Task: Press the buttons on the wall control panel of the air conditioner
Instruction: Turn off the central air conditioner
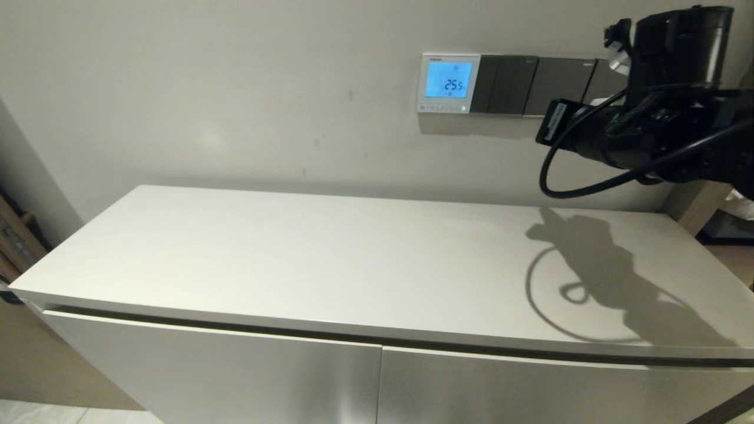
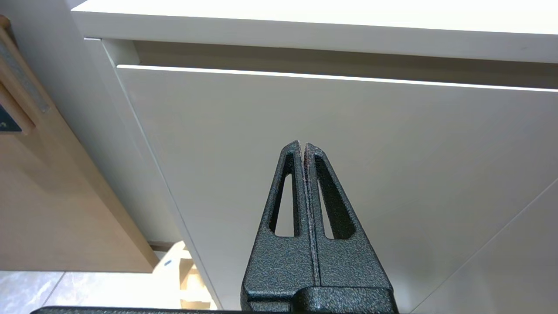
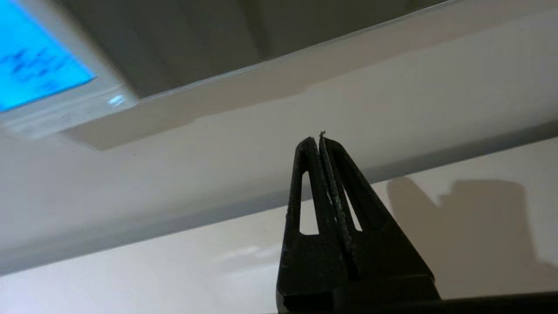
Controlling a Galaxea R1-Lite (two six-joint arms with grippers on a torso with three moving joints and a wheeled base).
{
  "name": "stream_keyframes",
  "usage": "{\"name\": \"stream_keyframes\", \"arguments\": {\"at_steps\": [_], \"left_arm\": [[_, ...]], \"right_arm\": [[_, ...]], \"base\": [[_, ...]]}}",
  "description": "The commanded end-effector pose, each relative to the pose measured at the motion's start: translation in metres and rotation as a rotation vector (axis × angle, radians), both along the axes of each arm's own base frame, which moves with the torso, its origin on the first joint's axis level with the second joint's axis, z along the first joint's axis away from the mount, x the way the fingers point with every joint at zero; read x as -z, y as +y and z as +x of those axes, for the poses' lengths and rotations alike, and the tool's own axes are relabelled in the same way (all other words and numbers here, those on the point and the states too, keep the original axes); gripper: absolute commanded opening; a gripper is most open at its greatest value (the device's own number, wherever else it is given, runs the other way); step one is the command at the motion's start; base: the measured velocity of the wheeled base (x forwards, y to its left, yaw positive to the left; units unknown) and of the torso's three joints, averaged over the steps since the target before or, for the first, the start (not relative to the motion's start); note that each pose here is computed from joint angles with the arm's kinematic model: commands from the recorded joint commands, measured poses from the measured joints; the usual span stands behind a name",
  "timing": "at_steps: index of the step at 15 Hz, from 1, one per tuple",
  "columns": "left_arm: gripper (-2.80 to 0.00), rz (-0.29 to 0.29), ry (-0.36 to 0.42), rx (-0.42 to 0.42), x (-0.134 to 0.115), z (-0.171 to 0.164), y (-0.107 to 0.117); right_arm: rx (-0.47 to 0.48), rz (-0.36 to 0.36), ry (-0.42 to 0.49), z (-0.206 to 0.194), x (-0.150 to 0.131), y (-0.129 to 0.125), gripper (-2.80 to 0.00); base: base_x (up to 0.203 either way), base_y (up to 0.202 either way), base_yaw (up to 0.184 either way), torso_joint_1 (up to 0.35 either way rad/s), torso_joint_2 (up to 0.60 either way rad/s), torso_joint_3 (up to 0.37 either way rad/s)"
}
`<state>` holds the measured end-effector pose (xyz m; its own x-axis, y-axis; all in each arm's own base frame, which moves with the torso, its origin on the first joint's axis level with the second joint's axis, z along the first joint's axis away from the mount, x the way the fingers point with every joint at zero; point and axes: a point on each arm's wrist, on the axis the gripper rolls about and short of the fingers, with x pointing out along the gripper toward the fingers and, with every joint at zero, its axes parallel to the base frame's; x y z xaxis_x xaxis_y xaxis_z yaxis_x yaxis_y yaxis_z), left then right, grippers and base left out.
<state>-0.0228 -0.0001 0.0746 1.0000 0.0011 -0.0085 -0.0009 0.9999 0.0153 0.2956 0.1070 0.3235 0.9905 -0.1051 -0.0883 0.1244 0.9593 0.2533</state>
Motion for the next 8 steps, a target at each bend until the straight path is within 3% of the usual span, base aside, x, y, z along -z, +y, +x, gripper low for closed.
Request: {"name": "stream_keyframes", "arguments": {"at_steps": [1, 8], "left_arm": [[-2.8, 0.0, 0.0, 0.0, 0.0, 0.0, 0.0], [-2.8, 0.0, 0.001, 0.0, 0.0, 0.0, 0.0]], "right_arm": [[-0.043, -0.006, 0.013, 0.009, 0.007, 0.022, -2.8], [-0.138, -0.035, 0.023, 0.02, 0.017, 0.063, -2.8]], "base": [[0.0, 0.0, 0.0, 0.0, 0.0, 0.0], [0.0, 0.0, 0.0, 0.0, 0.0, 0.0]]}}
